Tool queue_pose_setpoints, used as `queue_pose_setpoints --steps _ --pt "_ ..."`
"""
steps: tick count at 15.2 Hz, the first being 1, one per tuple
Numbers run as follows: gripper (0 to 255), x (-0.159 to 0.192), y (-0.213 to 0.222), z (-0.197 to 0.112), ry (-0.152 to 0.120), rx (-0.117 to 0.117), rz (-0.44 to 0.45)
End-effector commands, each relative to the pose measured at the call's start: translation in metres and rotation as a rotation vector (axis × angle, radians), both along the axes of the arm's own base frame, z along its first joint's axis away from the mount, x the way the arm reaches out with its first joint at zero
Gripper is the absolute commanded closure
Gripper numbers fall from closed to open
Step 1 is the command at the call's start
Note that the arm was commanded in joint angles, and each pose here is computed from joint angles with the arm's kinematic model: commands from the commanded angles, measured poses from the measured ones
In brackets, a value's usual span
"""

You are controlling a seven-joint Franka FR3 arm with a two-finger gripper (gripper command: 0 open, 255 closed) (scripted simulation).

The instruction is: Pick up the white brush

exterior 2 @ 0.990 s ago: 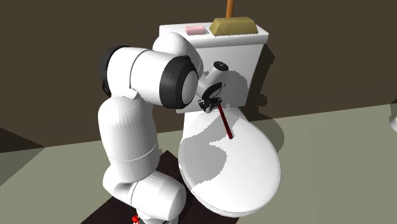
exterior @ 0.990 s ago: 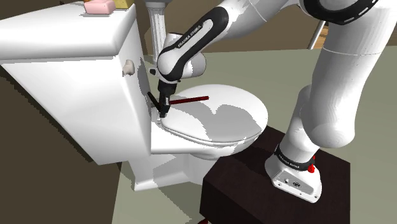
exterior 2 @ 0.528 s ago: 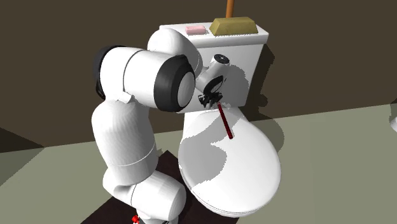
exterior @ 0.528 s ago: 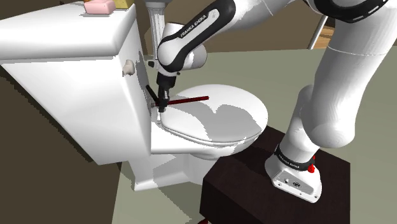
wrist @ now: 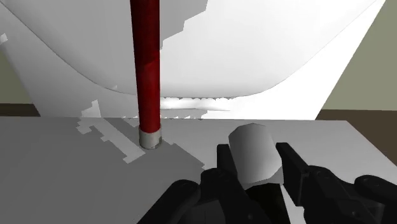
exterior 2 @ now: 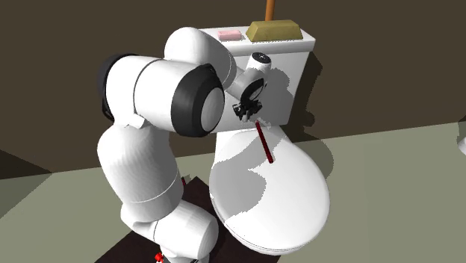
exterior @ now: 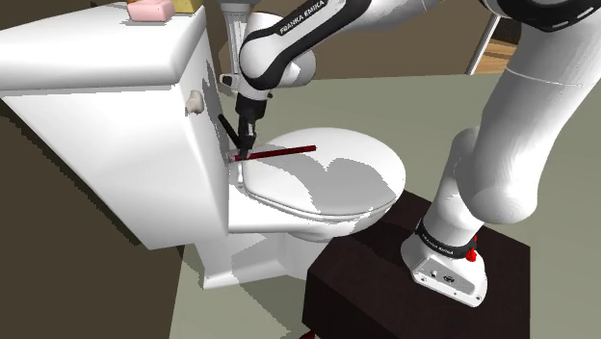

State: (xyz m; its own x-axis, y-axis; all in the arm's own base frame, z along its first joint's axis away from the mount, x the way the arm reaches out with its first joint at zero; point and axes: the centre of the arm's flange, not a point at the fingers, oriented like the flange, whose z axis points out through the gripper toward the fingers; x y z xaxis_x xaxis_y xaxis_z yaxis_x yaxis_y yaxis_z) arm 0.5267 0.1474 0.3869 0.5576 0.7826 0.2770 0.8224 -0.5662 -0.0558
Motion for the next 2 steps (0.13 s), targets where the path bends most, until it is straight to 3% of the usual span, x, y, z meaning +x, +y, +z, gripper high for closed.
queue_pose_setpoints --steps 1,2 --pt "255 0.0001 -0.0001 0.0065 0.0 0.0 0.0" --pt "255 0.0001 -0.0001 0.0065 0.0 0.0 0.0"
